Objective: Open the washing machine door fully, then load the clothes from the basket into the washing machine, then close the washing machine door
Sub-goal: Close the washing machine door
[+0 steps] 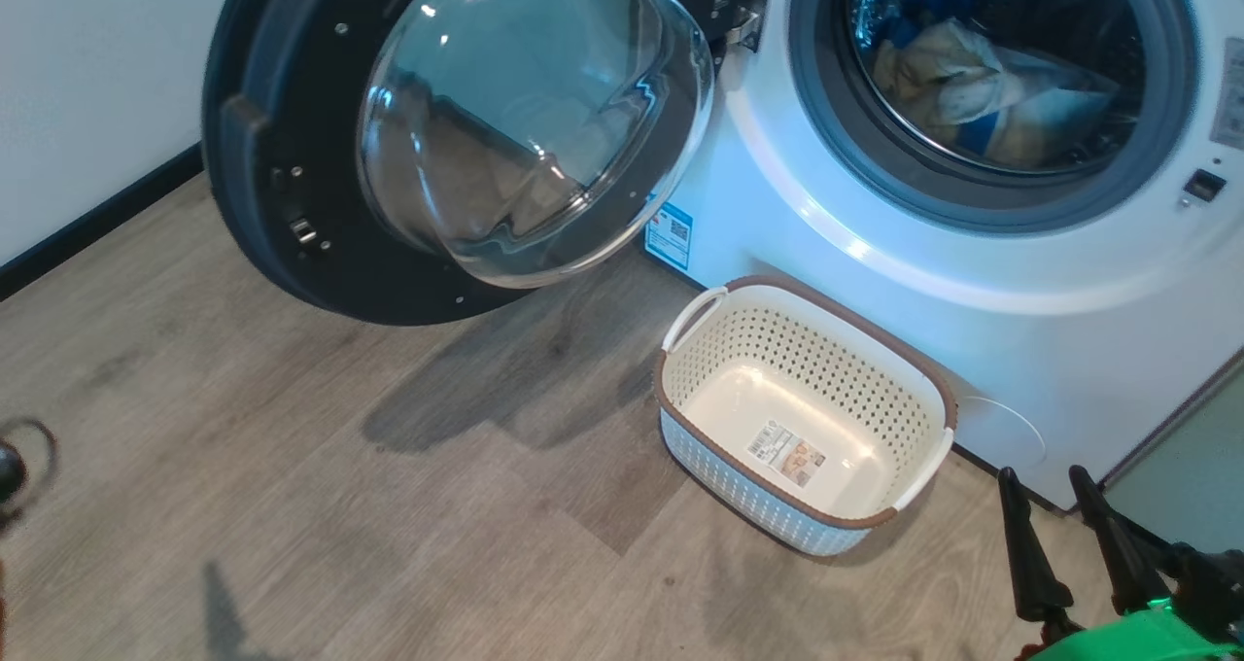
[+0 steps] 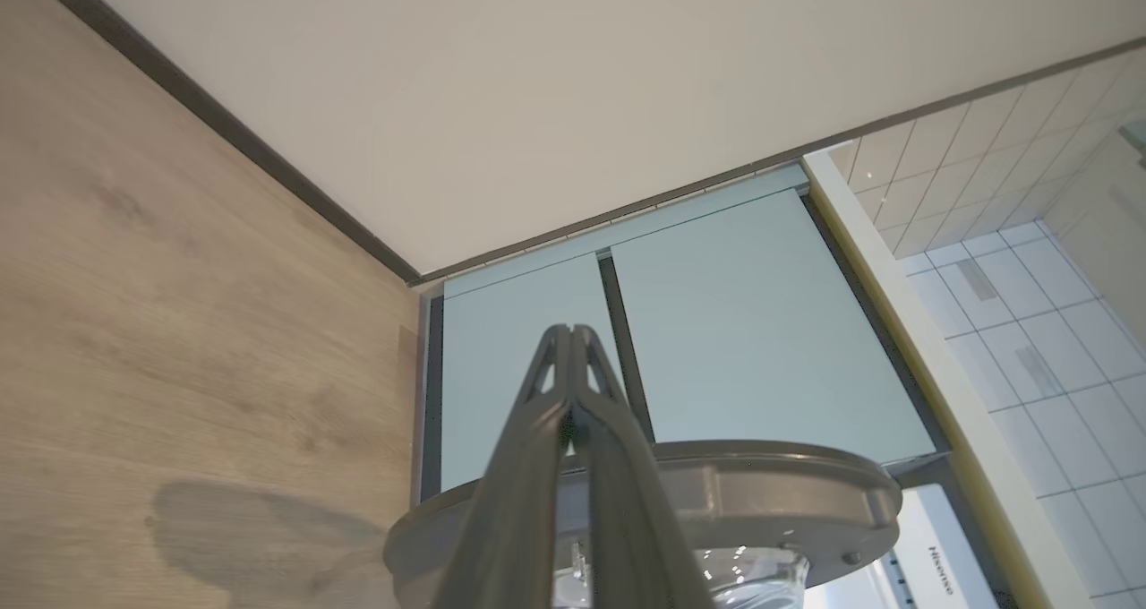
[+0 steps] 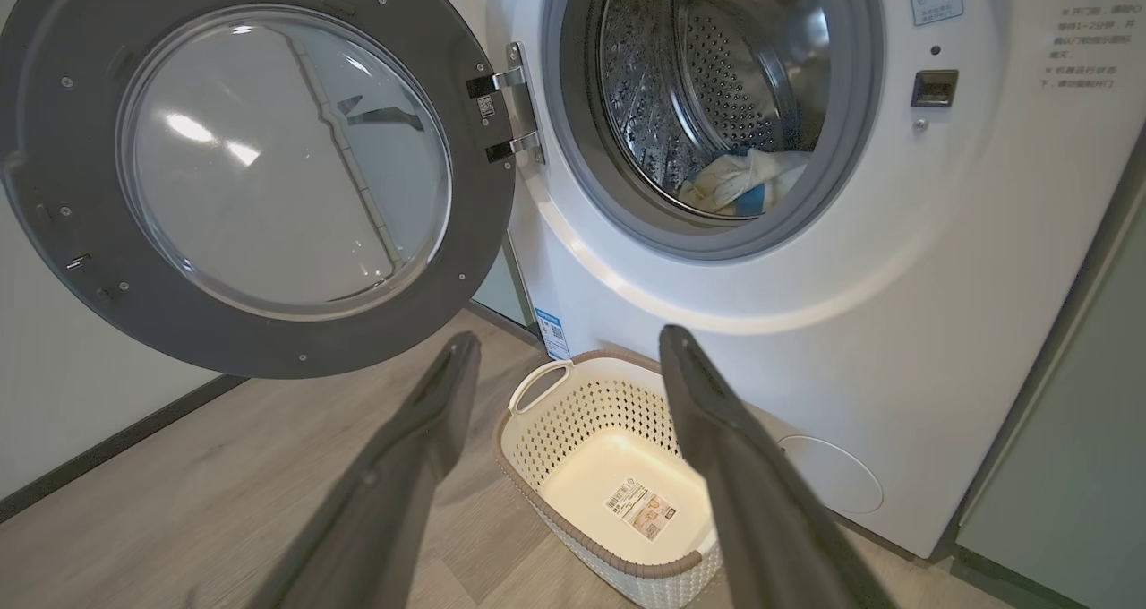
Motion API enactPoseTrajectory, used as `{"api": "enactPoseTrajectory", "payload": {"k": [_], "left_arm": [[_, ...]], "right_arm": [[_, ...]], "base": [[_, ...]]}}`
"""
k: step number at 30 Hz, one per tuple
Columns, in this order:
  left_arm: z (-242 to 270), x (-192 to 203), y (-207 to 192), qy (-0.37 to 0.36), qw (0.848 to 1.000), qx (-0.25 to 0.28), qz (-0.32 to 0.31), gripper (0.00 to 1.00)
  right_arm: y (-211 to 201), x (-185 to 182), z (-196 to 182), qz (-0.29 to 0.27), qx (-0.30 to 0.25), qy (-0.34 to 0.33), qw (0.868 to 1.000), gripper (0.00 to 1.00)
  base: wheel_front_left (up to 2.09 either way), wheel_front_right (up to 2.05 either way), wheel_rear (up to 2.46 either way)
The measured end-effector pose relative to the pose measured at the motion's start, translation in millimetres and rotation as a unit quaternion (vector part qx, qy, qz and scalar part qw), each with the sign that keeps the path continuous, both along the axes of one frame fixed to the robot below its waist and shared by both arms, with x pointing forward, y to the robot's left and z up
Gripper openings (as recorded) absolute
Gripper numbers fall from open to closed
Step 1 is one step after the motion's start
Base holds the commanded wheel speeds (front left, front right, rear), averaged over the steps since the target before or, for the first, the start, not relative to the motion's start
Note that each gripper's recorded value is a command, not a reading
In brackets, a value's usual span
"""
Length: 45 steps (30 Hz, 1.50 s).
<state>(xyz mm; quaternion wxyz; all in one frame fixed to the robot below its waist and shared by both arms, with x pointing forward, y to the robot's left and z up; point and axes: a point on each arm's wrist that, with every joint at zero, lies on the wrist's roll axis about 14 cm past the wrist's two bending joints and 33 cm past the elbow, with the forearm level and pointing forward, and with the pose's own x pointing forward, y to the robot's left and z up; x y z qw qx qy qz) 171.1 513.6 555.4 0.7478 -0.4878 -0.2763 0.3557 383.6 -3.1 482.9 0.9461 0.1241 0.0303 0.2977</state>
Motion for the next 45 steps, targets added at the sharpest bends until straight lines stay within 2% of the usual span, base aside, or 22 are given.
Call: {"api": "enactPoseTrajectory", "payload": {"k": [7,14,30,45], "left_arm": [[28,28,30,-0.061,0.996,-0.052,-0.027,0.00],[53,73,41,-0.068,0.994,-0.062,-0.066,0.00],[52,184,16,0.013,0.981,-0.071,-0.178,0.00],[46,241,3,0.063,0.976,-0.046,-0.204,0.00]], "right_arm": [[-8,1,-7,-0.008,-0.004,0.008,1.000,1.00],[-24,10,-17,-0.024,-0.011,0.016,1.000,1.00],[-54,34,-34,-0.055,-0.028,0.024,0.998,1.00],[-73,47,-50,-0.080,-0.034,0.039,0.995,1.00]], "base": [[0.00,0.00,0.00],[0.00,0.00,0.00],[0.00,0.00,0.00],[0.00,0.00,0.00]]}}
